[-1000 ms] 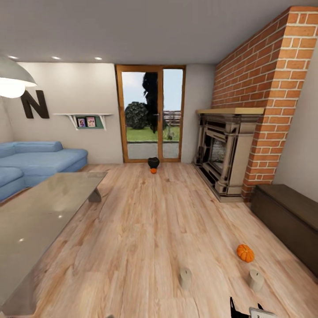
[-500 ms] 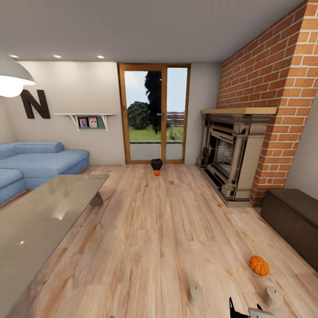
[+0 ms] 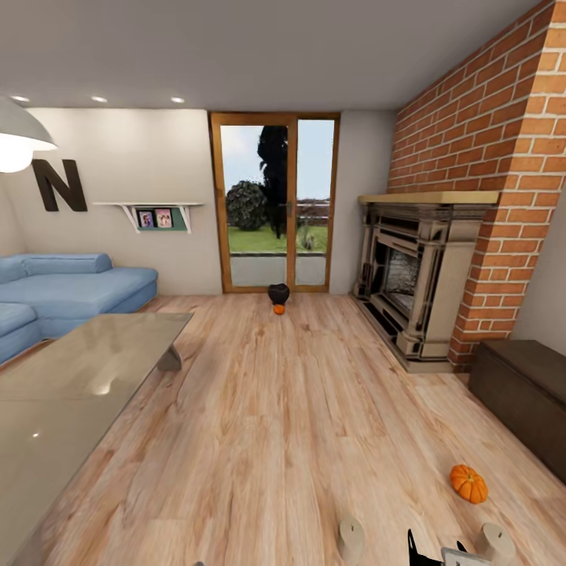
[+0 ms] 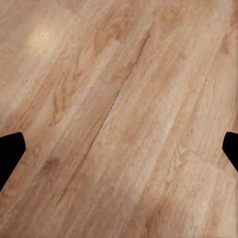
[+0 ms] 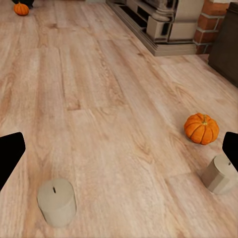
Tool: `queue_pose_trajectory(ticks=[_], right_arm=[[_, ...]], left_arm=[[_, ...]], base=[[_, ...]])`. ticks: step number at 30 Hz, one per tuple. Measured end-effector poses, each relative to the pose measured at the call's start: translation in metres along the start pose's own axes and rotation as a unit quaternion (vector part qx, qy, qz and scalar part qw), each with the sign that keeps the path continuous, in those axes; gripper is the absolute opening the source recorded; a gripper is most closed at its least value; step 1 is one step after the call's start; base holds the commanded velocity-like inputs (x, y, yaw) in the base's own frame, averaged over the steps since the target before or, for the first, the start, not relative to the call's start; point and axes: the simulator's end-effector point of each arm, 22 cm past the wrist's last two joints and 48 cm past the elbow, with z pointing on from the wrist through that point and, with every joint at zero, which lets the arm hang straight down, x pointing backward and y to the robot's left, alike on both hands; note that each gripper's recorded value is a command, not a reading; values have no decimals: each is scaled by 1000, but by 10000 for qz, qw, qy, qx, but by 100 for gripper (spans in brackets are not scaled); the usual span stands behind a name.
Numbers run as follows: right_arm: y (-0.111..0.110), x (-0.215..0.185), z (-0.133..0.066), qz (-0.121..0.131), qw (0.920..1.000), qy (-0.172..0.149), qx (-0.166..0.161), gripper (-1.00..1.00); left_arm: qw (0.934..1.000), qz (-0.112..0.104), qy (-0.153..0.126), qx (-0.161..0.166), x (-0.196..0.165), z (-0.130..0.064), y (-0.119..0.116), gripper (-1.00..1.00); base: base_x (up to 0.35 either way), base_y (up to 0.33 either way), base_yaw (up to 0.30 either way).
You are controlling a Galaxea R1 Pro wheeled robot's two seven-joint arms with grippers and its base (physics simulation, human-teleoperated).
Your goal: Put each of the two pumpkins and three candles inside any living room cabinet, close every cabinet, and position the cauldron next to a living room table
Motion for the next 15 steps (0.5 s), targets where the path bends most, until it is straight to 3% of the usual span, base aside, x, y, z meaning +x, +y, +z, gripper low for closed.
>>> queue_pose_trajectory(ticks=[15], right_arm=[[-1, 9, -1, -32, 9999, 107, 5, 100]], left_arm=[[9999, 10, 82, -80, 7, 2, 6, 100]], base=[[7, 0, 0]])
